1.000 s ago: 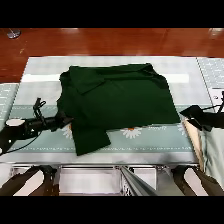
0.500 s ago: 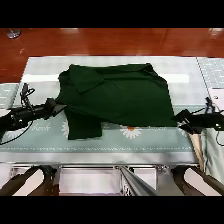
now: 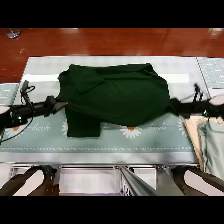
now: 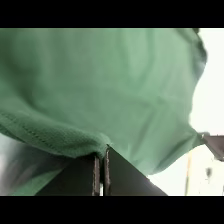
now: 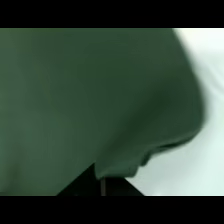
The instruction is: Fold the shirts.
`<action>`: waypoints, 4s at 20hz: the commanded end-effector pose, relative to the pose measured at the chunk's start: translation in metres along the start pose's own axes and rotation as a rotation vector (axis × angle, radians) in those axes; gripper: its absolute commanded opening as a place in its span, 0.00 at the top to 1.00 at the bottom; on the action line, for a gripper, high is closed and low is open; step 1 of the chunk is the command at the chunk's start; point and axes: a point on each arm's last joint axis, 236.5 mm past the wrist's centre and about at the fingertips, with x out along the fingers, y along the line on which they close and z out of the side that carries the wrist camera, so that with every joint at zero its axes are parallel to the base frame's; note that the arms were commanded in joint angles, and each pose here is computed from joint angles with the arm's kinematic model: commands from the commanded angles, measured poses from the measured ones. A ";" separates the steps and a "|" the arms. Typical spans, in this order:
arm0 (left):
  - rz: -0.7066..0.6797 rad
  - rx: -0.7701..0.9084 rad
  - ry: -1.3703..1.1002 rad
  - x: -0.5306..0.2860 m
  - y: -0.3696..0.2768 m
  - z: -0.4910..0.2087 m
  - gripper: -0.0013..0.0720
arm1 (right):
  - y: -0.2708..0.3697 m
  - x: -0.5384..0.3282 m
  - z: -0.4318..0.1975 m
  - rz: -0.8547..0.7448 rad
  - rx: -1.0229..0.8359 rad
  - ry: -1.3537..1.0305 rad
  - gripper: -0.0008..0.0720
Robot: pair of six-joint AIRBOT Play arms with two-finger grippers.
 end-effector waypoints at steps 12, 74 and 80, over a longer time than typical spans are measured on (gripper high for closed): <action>0.287 0.935 -0.745 -0.330 -0.355 0.096 0.94 | 0.292 -0.463 -0.045 0.155 -0.811 -0.965 0.96; 0.299 -0.375 0.273 -0.040 0.121 -0.134 0.03 | -0.022 -0.040 -0.075 0.079 0.088 -0.120 0.14; 0.259 -0.273 0.288 -0.006 0.103 -0.145 0.04 | -0.028 -0.044 -0.065 0.063 0.103 -0.155 0.14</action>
